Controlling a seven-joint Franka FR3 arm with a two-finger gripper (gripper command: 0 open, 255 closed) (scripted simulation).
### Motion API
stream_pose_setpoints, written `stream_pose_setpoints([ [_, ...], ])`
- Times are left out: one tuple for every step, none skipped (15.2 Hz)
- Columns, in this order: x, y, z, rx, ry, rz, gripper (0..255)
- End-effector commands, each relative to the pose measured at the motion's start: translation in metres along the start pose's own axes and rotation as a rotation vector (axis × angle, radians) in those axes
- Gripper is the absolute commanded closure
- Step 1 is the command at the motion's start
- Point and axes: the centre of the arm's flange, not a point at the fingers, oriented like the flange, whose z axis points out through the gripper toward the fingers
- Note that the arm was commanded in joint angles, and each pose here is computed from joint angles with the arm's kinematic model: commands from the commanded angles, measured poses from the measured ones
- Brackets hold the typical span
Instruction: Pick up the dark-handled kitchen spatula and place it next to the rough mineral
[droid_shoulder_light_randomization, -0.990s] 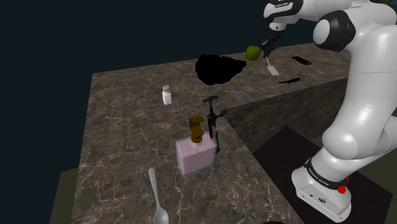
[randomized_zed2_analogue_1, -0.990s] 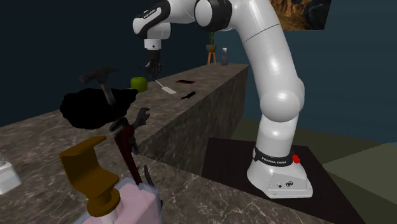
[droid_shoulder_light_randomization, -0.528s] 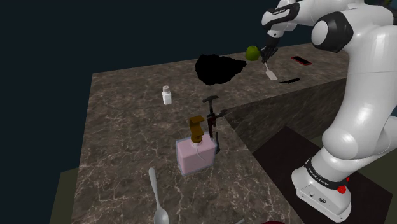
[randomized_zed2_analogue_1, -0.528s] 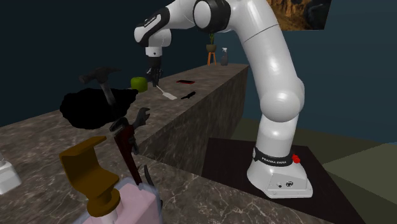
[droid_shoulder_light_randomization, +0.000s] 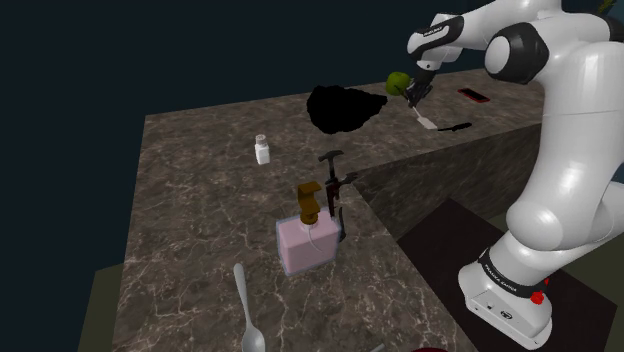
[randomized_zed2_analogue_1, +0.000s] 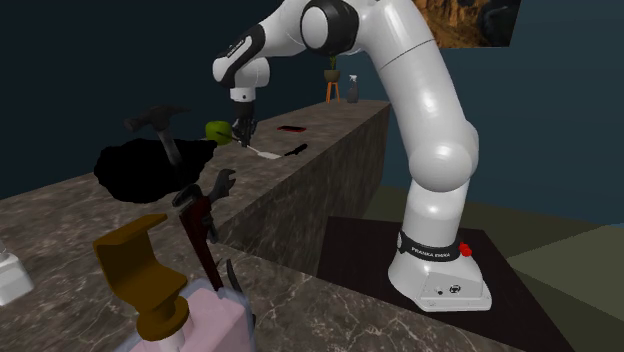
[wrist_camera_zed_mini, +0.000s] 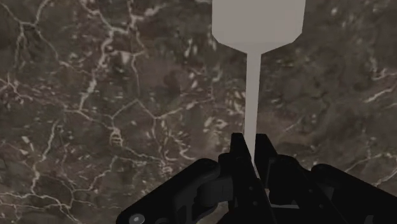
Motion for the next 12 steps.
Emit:
stream_pose_setpoints([
  [-0.0011,-0.001,0.0118,0.0,0.0,0.0,255],
  [-0.0014,-0.001,0.0154,0.0,0.0,0.0,255],
  [-0.0014,-0.001,0.0154,0.0,0.0,0.0,255],
  [-0.0014,-0.001,0.0154,0.0,0.0,0.0,255],
  [-0.0014,-0.001,0.0154,0.0,0.0,0.0,255],
  [-0.0014,-0.001,0.0154,0.0,0.0,0.0,255],
  [-0.0014,-0.001,0.0154,0.0,0.0,0.0,255],
  [-0.0014,-0.001,0.0154,0.0,0.0,0.0,255],
  [-0.0014,-0.001,0.0154,0.0,0.0,0.0,255],
  [-0.0014,-0.001,0.0154,0.0,0.0,0.0,255],
  [-0.0014,-0.001,0.0154,0.0,0.0,0.0,0],
  [-0.0014,-0.001,0.0154,0.0,0.0,0.0,0],
])
